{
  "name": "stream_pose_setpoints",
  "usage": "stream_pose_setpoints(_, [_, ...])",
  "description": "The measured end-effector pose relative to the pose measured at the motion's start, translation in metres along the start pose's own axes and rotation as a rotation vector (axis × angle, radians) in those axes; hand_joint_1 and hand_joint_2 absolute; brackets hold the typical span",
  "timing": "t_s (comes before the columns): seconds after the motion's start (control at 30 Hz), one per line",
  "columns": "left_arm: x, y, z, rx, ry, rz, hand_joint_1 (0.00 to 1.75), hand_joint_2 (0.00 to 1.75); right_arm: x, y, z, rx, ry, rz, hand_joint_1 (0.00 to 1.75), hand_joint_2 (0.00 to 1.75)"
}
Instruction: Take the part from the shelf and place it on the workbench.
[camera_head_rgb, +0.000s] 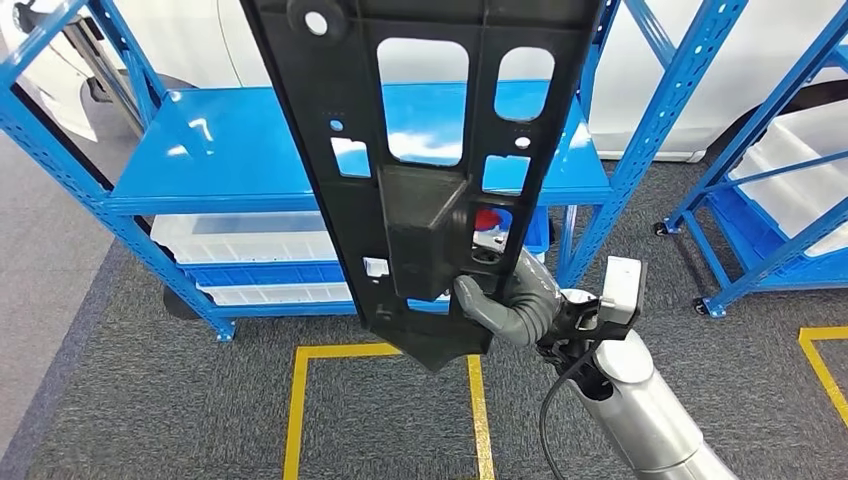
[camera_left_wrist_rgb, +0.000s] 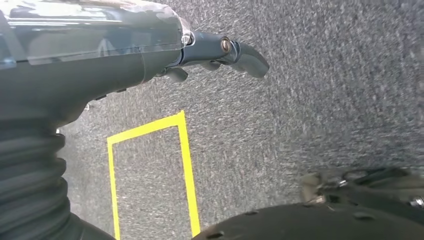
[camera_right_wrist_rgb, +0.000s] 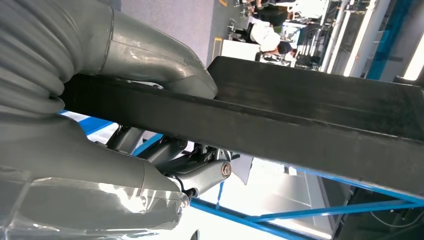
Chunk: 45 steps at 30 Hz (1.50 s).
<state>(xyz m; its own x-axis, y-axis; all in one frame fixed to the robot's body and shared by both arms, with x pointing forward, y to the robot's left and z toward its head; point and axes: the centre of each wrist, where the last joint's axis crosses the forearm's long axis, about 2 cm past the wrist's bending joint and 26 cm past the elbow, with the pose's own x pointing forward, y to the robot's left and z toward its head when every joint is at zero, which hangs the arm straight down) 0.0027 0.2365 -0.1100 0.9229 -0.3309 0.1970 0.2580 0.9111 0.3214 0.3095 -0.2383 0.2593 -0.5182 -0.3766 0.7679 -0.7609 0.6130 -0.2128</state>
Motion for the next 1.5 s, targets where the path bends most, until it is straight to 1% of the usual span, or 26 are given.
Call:
stream_pose_setpoints(0.1, [0.0013, 0.0004, -0.0004, 0.001, -0.003, 0.001, 0.0, 1.75, -0.0001, 0.0001, 0.0002, 0.0, 0.001, 0.0, 1.75, 1.75])
stream_pose_setpoints(0.27, [-0.0031, -0.0004, 0.0006, -0.001, 0.007, -0.002, 0.0, 1.75, -0.0001, 0.0001, 0.0001, 0.0, 0.001, 0.0, 1.75, 1.75])
stream_pose_setpoints(0.9, [-0.0029, -0.0012, 0.001, -0.003, 0.007, -0.002, 0.0, 1.75, 0.0001, -0.0002, 0.0, 0.0, 0.0, 0.001, 1.75, 1.75])
stream_pose_setpoints(1.1, [0.0017, 0.0006, -0.0005, 0.001, -0.004, 0.001, 0.0, 1.75, -0.0001, 0.0001, 0.0001, 0.0, 0.0, 0.0, 1.75, 1.75])
stream_pose_setpoints(1.27, [-0.0031, -0.0003, 0.0006, -0.001, 0.007, -0.002, 0.0, 1.75, 0.0, 0.0, 0.0001, 0.0, 0.0, 0.0, 1.75, 1.75])
stream_pose_setpoints(1.5, [-0.0029, -0.0008, 0.0008, -0.002, 0.007, -0.002, 0.0, 1.75, 0.0001, -0.0001, 0.0, 0.0, 0.0, 0.001, 1.75, 1.75])
